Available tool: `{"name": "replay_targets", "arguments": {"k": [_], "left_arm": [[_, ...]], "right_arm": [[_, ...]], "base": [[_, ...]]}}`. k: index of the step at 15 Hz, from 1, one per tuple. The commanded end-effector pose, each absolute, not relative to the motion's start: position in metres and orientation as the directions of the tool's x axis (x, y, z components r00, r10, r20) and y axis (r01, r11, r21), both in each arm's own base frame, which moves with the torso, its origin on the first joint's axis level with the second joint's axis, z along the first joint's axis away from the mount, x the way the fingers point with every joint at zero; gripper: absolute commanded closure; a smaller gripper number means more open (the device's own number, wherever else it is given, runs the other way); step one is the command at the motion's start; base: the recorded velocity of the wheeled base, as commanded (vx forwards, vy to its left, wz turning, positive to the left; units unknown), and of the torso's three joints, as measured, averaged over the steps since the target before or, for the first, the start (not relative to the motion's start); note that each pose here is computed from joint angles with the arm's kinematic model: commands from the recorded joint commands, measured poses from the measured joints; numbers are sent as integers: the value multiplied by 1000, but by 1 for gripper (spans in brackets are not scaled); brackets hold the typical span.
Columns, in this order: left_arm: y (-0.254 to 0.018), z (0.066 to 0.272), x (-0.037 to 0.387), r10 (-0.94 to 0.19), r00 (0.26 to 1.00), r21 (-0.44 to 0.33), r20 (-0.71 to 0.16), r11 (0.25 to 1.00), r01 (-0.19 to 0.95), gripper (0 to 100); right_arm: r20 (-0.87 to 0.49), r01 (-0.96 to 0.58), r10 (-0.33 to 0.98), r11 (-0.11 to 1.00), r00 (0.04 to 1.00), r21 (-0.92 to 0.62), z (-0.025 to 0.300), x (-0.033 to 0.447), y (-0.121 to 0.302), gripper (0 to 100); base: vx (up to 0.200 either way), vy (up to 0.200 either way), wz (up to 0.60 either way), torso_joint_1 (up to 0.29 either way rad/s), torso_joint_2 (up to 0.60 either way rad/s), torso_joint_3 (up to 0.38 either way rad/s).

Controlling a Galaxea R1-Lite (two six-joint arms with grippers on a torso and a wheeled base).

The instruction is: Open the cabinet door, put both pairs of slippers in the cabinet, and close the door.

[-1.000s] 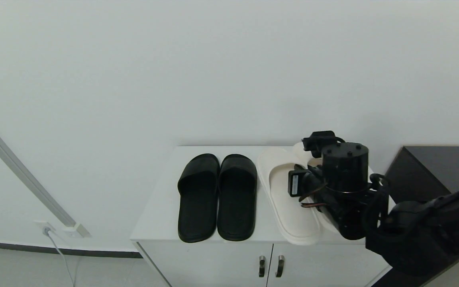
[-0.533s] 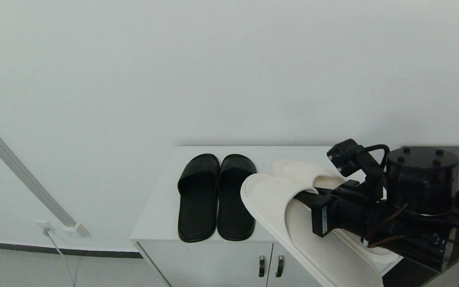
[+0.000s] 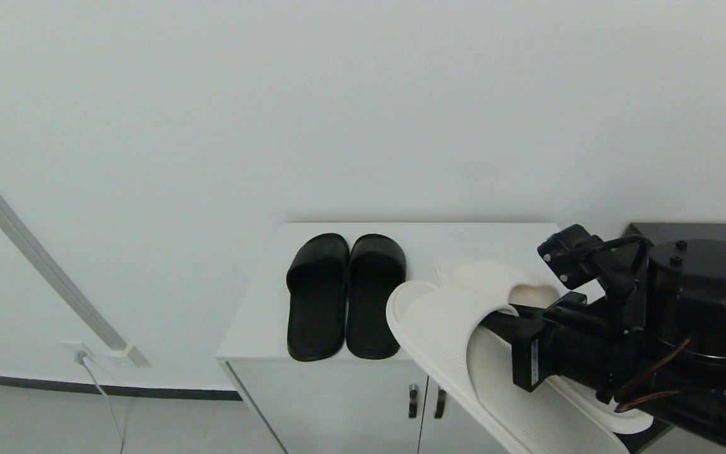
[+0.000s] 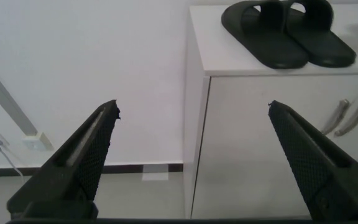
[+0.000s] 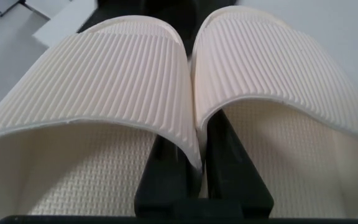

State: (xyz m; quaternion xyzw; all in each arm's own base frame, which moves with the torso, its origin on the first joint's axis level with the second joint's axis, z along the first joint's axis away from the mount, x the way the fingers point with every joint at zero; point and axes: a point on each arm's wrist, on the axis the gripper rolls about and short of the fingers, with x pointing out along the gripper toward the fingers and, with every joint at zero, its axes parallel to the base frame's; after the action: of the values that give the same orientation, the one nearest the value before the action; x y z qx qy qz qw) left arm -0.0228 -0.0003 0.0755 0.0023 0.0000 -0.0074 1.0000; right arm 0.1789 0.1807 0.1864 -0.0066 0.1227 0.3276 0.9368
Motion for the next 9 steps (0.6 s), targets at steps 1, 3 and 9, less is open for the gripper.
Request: {"name": "replay_targets", "arguments": {"k": [1, 3, 9], "left_arm": [[0, 75, -23, -15, 1000, 5, 0, 1000, 15, 0], [0, 75, -23, -15, 1000, 5, 0, 1000, 15, 0], [0, 75, -23, -15, 1000, 5, 0, 1000, 15, 0]], "right_arm": [[-231, -615, 612, 785, 756, 68, 187, 178, 180, 100], [-235, -615, 612, 786, 755, 68, 186, 178, 180, 100], [-262, -619, 604, 784, 752, 31, 178, 177, 178, 100]], "base": [[-200, 0, 0, -12, -2, 2], [-200, 0, 0, -2, 7, 0], [-133, 0, 0, 3, 2, 2]]}}
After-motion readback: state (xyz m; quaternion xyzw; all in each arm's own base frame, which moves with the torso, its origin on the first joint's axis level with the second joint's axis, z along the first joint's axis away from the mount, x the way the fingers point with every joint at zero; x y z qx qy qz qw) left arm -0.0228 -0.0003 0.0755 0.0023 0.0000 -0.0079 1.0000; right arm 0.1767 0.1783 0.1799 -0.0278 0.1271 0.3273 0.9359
